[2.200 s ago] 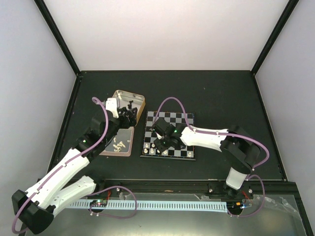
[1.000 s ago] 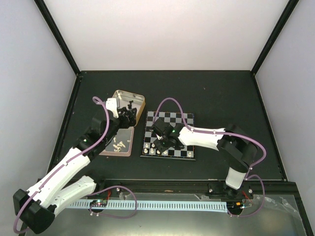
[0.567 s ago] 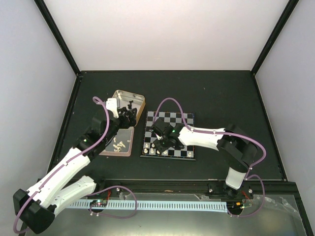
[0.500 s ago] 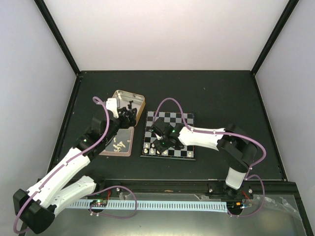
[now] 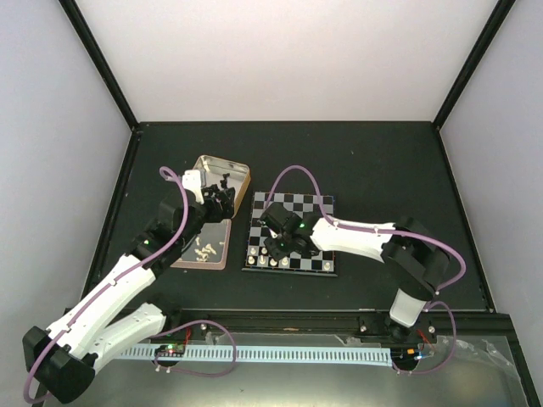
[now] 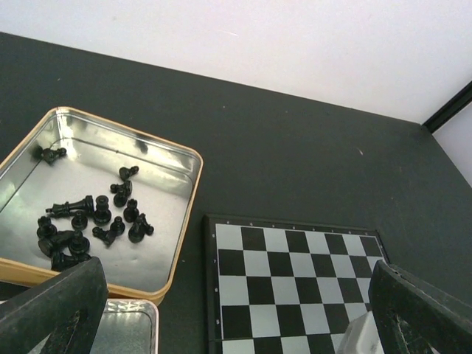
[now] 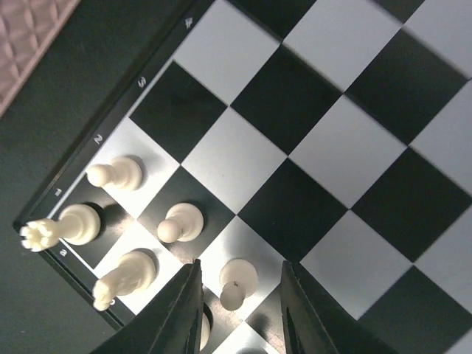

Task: Set up the chess pieces on the board
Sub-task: Place the chess piece on the chessboard, then pick up the chess piece from the storage box.

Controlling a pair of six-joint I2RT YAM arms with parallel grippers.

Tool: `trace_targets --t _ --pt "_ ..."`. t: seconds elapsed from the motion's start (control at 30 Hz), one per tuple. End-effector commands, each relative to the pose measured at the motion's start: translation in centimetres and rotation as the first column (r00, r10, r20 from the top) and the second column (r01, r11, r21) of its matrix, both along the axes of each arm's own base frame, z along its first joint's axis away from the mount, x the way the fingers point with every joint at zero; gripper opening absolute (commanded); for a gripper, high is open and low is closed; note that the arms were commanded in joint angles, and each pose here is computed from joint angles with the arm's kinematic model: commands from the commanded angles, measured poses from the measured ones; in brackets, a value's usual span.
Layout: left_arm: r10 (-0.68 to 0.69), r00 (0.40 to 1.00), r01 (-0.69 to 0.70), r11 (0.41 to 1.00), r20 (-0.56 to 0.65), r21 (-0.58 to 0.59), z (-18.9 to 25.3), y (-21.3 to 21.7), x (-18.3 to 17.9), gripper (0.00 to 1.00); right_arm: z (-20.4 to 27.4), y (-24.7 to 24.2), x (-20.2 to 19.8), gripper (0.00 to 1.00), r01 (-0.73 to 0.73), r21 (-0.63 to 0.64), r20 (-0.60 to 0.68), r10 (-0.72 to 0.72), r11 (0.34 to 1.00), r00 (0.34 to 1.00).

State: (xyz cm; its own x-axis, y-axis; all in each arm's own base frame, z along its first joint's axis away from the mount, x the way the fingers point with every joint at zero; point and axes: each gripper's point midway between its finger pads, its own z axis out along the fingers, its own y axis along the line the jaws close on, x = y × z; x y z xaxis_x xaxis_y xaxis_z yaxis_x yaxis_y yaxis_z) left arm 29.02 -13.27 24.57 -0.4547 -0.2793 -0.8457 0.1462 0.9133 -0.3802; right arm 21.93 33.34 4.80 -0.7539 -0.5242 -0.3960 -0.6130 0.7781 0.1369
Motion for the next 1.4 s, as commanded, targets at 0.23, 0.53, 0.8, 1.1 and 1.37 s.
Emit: trace_targets --t 0.23,0.53,0.8,1.1,1.37 --pt "0.132 0.969 -0.125 0.991 -0.207 0.044 -5.2 2.8 -1.4 0.97 6.8 -1.1 2.4 0.3 0.124 0.094 0.174 -0.139 0.988 0.975" --pt "0.308 0.784 -0.249 0.951 -0.538 0.182 -15.7 7.1 -5.0 0.6 7.7 -2.0 2.5 0.3 0.139 0.112 0.203 -0.16 0.984 0.966" --pt "0.348 0.695 -0.264 0.937 -0.629 0.228 -19.0 8.4 -3.6 0.54 7.1 -2.4 2.1 0.29 0.129 0.105 0.2 -0.148 0.986 0.969" --pt "0.337 0.633 -0.258 0.941 -0.697 0.221 -21.7 9.1 -1.3 0.41 7.1 -3.0 1.9 0.28 0.129 0.107 0.204 -0.149 0.986 0.968" --pt "0.324 0.617 -0.242 0.945 -0.717 0.22 -22.8 9.3 -0.8 0.26 7.1 -3.3 2.0 0.26 0.138 0.102 0.21 -0.157 0.985 0.965"
